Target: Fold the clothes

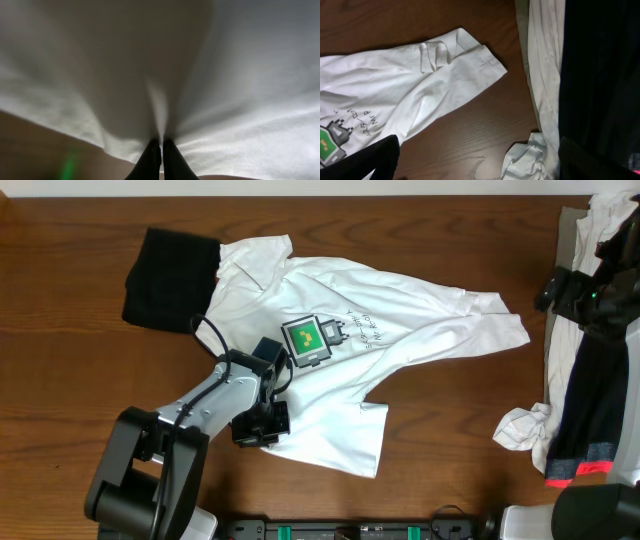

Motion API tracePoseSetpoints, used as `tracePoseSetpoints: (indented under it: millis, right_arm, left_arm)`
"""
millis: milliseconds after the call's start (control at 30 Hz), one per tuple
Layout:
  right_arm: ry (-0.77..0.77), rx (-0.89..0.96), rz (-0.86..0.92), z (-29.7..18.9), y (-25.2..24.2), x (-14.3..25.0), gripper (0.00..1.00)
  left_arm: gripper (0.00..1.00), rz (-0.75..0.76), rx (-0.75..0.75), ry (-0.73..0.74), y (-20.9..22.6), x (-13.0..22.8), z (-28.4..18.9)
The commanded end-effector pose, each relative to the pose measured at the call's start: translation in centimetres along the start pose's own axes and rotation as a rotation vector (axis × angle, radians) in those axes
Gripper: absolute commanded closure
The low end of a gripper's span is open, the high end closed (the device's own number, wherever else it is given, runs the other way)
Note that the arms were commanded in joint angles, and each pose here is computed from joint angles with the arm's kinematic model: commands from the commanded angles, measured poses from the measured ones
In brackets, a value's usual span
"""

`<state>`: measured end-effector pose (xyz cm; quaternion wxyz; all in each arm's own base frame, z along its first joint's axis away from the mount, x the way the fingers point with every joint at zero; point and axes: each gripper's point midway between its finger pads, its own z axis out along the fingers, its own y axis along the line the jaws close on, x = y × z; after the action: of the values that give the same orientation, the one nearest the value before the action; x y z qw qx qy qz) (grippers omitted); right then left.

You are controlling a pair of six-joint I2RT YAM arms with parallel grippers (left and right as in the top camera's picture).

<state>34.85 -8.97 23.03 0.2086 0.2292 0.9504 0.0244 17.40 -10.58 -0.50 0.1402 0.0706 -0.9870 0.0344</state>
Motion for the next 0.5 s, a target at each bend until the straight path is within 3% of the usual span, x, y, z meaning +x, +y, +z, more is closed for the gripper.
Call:
tracePoseSetpoints:
  millis: [0, 300, 467]
  right_arm:
    - [0.01, 0.007, -0.005, 0.3, -0.3, 0.1, 0.01]
    - [0.01, 0.007, -0.005, 0.3, -0.3, 0.1, 0.01]
    - [0.01, 0.007, -0.005, 0.3, -0.3, 0.1, 0.01]
  left_arm:
    - [0.92, -0.02, -0.081, 0.018, 1.9, 0.9, 0.7]
    - [0.92, -0.086, -0.094, 0.068, 3.8, 1.4, 0.2]
    - [0.9, -0.135, -0.177, 0.093, 6.4, 1.9, -0.3]
